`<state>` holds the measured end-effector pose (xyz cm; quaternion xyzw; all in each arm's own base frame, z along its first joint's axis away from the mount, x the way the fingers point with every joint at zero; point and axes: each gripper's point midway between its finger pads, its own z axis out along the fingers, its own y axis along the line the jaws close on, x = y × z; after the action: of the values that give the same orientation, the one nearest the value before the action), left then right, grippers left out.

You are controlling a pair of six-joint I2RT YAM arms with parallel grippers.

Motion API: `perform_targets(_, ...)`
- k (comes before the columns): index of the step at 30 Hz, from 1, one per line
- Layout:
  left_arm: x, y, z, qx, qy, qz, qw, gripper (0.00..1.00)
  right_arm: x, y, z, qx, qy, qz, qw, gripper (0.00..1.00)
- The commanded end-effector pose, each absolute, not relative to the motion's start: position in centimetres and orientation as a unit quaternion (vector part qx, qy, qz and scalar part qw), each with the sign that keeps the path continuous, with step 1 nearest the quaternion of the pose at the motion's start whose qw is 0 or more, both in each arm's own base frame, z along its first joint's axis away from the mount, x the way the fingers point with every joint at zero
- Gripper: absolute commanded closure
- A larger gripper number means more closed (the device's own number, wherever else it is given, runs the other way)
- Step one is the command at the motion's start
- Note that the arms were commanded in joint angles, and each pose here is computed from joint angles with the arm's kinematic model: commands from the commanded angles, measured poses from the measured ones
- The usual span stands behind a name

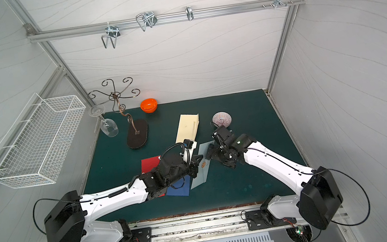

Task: Open the envelope
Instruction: Open the envelope flap on the envelope.

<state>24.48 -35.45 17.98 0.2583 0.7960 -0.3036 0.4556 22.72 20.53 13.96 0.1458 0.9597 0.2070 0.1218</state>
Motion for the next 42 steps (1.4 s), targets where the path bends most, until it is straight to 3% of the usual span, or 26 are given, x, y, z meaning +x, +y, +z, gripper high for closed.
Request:
perform_targets(1,24.5,-36.2,20.5,0.256,0.772,-0.328,0.481,1.0,22.5,19.8,13.8,0.159,0.962,0.188,0.115,0.07)
perform_targets(11,24.6,-36.1,20.4,0.253,0.774,-0.326,0.48,1.0,22.2,18.9,14.2,0.165,0.964,0.173,0.119,0.09)
perform_targets(26,24.4,-36.3,20.4,0.254,0.773,-0.332,0.477,1.0,22.3,20.4,15.7,0.146,0.955,0.223,0.126,0.09)
perform_targets(42,24.1,-36.6,20.5,0.259,0.771,-0.343,0.47,1.0,21.9,19.6,13.8,0.155,0.964,0.187,0.108,0.09)
